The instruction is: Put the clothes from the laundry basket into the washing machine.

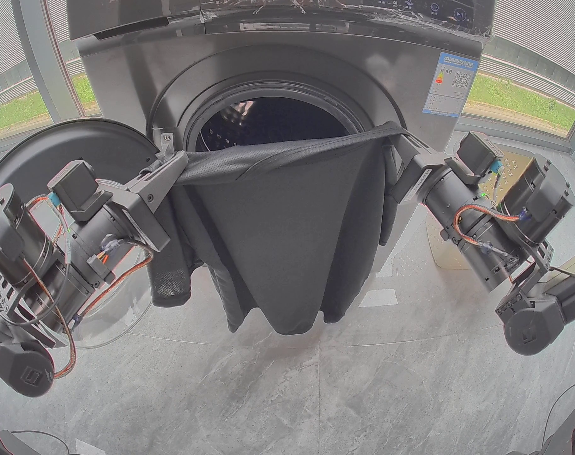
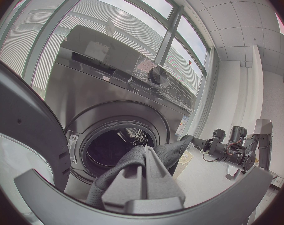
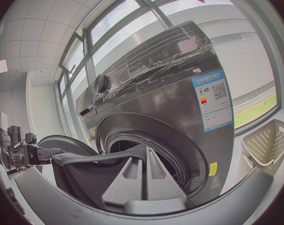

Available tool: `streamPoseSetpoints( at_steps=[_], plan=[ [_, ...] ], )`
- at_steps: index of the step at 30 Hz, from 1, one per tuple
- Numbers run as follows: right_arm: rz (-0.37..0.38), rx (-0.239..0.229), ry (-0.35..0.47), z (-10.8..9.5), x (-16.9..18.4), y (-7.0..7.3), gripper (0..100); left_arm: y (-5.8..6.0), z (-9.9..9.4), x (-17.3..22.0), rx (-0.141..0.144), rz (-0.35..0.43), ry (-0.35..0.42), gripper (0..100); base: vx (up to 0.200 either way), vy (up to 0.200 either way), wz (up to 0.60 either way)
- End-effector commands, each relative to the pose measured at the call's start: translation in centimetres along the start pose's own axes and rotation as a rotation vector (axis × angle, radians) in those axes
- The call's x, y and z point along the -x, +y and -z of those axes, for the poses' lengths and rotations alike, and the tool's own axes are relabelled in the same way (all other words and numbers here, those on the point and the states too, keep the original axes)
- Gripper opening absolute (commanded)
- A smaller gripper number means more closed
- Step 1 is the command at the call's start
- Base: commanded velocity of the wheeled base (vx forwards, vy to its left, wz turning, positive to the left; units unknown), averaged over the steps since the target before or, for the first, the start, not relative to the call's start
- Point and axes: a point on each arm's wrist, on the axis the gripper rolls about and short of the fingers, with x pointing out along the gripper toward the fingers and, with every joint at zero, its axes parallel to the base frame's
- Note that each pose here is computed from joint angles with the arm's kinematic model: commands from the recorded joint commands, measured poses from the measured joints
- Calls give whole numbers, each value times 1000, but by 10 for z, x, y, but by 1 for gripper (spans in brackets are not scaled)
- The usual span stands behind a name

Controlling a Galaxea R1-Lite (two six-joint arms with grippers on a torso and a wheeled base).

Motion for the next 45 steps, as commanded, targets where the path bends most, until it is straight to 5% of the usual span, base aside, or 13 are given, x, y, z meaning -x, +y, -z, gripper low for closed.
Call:
streamPoseSetpoints(
  at_steps=[1,11,19,22,27,28,37,45],
  plan=[
    [1,-1,-3,-1,0,0,0,0,0,-1,0,0,-2,0,0,0,0],
    [2,1,8,2,1,0,0,-3,10,0,2,17,47,0,0,0,0],
    [-15,-13,88,17,13,5,0,-27,35,-13,-29,115,118,0,0,0,0],
    [-16,-1,158,34,21,4,0,-34,49,-27,-35,143,125,0,0,0,0],
    [-20,16,260,64,26,4,0,-34,42,-41,-38,139,56,0,0,0,0],
    [-23,18,277,69,27,5,100,-34,40,-43,-39,137,43,0,0,0,0],
    [-62,69,529,132,55,5,100,-34,25,-50,-35,134,-24,0,0,0,0],
    [-125,83,609,160,63,14,100,-35,15,-51,-36,138,-61,0,0,0,0]
  ],
)
